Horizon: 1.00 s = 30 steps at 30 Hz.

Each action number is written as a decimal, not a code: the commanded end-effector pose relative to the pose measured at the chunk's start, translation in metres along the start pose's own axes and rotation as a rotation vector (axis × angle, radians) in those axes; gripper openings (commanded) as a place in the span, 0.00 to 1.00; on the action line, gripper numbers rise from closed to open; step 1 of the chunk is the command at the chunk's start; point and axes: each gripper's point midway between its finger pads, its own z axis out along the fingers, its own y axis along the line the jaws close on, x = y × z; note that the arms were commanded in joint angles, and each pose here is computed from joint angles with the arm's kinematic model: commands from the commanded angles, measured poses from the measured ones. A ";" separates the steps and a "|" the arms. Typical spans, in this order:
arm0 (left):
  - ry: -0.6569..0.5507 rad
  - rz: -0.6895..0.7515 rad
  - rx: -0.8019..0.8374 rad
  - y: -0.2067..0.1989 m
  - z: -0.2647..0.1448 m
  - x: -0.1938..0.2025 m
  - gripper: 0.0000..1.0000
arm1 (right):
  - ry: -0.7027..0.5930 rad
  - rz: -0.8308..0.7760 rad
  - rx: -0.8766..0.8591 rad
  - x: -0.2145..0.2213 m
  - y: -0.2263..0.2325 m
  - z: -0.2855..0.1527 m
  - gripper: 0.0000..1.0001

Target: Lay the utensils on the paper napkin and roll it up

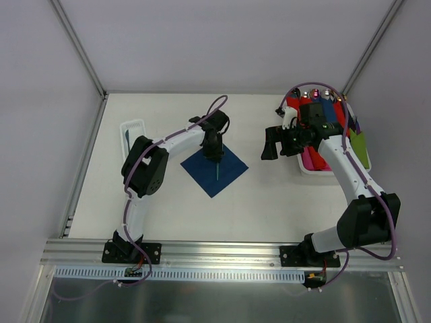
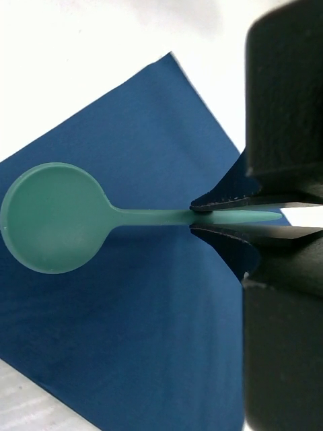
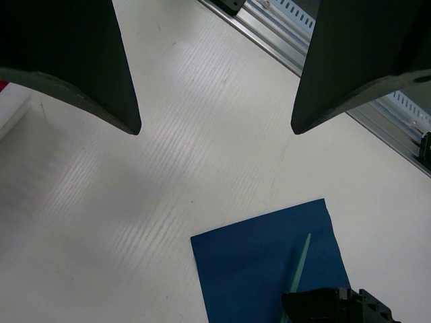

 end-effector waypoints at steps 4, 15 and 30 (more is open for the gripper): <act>-0.009 -0.015 -0.017 0.000 0.011 -0.009 0.01 | -0.029 0.005 -0.011 -0.008 0.005 -0.010 0.99; -0.016 -0.029 -0.039 0.016 0.016 -0.021 0.08 | -0.027 0.009 -0.007 -0.010 0.003 -0.008 0.99; 0.010 0.009 -0.059 0.025 0.026 -0.014 0.17 | -0.023 0.019 -0.020 -0.010 0.003 -0.006 0.99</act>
